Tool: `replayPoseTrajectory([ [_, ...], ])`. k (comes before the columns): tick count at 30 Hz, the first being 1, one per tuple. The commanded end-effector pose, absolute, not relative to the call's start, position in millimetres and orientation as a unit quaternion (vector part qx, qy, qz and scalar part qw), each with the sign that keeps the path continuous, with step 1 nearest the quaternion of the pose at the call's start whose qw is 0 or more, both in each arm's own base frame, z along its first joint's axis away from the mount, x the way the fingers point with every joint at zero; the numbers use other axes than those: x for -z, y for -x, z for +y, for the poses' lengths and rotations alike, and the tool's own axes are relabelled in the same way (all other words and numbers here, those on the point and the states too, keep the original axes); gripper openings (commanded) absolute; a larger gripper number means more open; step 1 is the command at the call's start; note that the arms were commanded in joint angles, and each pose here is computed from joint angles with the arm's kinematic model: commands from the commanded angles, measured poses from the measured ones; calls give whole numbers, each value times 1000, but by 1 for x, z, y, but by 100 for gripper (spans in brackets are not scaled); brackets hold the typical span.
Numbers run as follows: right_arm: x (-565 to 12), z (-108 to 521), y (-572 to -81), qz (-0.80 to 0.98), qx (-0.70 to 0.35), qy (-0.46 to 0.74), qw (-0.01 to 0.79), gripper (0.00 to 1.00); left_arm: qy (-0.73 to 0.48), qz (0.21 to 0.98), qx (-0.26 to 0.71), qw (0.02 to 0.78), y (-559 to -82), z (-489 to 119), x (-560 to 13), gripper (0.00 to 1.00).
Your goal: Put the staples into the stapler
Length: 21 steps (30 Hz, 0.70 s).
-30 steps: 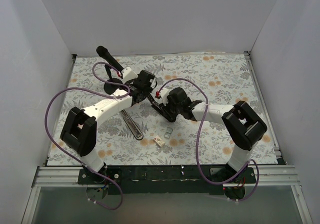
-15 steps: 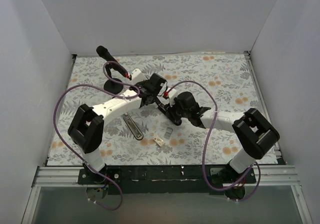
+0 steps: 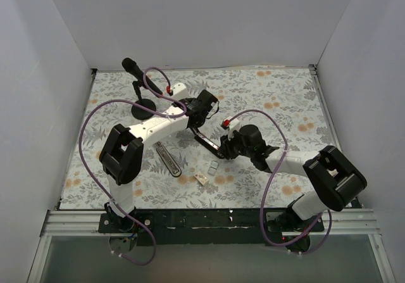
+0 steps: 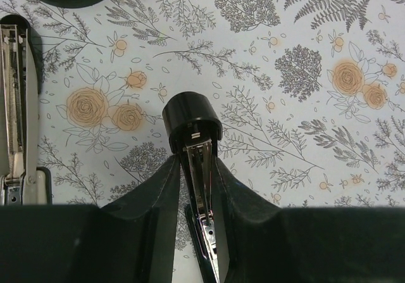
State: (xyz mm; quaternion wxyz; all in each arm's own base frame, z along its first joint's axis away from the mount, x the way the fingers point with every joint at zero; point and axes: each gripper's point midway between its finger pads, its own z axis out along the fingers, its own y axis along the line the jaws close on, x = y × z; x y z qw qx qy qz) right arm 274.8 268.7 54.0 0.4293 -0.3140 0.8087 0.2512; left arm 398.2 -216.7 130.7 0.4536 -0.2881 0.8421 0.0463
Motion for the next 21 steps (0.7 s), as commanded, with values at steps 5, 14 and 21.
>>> replayPoseTrajectory([
  [5, -62, 286, -270, 778, -316, 318, 441, 34, 268, 834, -87, 475, -396, -205, -149, 8],
  [14, -62, 290, -276, 776, -317, 311, 447, 25, 258, 849, -9, 462, -381, -247, -154, 12],
  [21, -79, 289, -283, 758, -324, 291, 485, 30, 269, 851, 63, 447, -359, -280, -155, 14],
])
